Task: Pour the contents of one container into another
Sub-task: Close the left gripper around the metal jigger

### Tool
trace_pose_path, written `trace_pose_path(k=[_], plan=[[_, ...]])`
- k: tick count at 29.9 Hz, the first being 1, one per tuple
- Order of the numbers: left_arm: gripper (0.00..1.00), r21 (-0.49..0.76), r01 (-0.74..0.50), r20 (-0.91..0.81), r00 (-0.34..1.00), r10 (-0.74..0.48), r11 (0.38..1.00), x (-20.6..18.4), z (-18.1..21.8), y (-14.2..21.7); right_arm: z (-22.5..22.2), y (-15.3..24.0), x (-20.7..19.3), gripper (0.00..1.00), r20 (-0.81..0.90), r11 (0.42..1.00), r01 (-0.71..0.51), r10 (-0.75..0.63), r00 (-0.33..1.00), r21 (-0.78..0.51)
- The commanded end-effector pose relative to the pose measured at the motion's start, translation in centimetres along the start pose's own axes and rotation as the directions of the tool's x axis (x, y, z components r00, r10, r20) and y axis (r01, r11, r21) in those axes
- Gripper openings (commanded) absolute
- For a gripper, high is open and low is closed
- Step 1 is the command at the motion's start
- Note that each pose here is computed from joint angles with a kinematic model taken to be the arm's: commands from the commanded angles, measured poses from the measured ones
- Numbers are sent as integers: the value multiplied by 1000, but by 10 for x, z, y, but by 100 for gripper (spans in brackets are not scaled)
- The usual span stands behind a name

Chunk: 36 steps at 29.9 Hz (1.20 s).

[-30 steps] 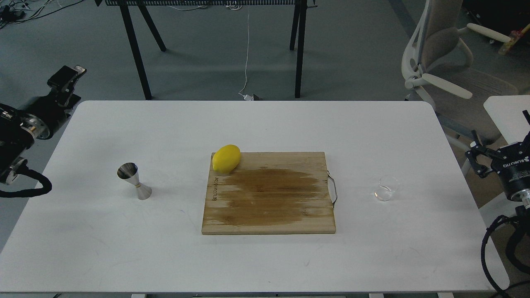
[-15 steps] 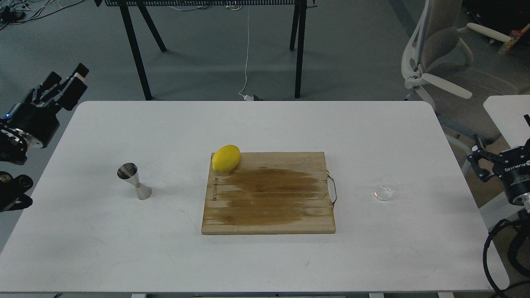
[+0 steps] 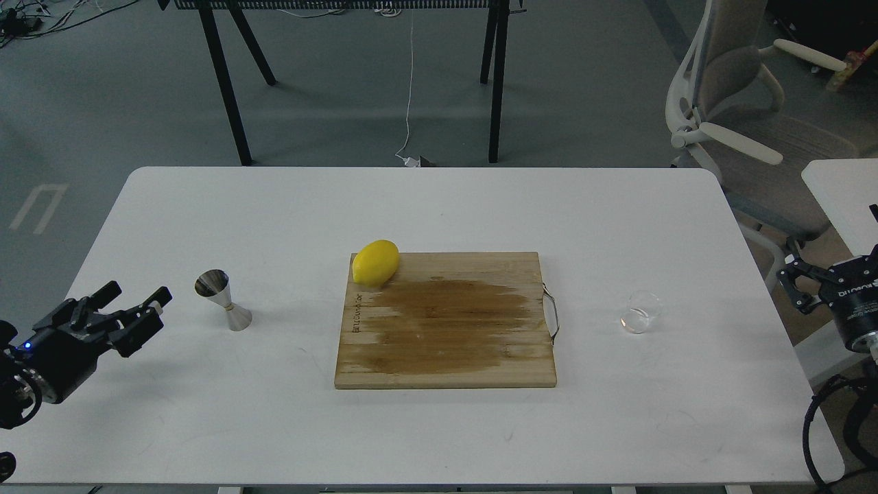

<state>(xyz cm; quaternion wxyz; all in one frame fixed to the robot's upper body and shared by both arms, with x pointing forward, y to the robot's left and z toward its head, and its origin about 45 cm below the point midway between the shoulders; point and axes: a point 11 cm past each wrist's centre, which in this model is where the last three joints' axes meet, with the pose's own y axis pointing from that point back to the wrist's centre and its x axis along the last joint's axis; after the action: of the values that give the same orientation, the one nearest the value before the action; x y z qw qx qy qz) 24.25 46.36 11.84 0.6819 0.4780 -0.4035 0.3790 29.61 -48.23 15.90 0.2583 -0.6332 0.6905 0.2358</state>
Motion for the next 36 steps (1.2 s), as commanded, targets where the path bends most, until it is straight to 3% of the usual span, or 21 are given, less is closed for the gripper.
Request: trace_pose_path(k=[1, 10, 15, 36], plan=[[97, 11, 45, -51, 998, -45, 999, -30, 6, 14, 0, 0, 0, 99, 0, 1000, -1, 1, 1000, -1], [97, -14, 22, -145, 989, -24, 1000, -58, 34, -5, 2, 3, 2, 99, 0, 1000, -7, 7, 1000, -5], [97, 23, 25, -129, 991, -22, 999, -59, 22, -5, 2, 5, 5, 99, -1, 1000, -13, 13, 1000, -8], [97, -3, -41, -173, 984, 39, 999, -61, 51, -58, 2, 6, 5, 99, -4, 1000, -15, 15, 1000, -9]])
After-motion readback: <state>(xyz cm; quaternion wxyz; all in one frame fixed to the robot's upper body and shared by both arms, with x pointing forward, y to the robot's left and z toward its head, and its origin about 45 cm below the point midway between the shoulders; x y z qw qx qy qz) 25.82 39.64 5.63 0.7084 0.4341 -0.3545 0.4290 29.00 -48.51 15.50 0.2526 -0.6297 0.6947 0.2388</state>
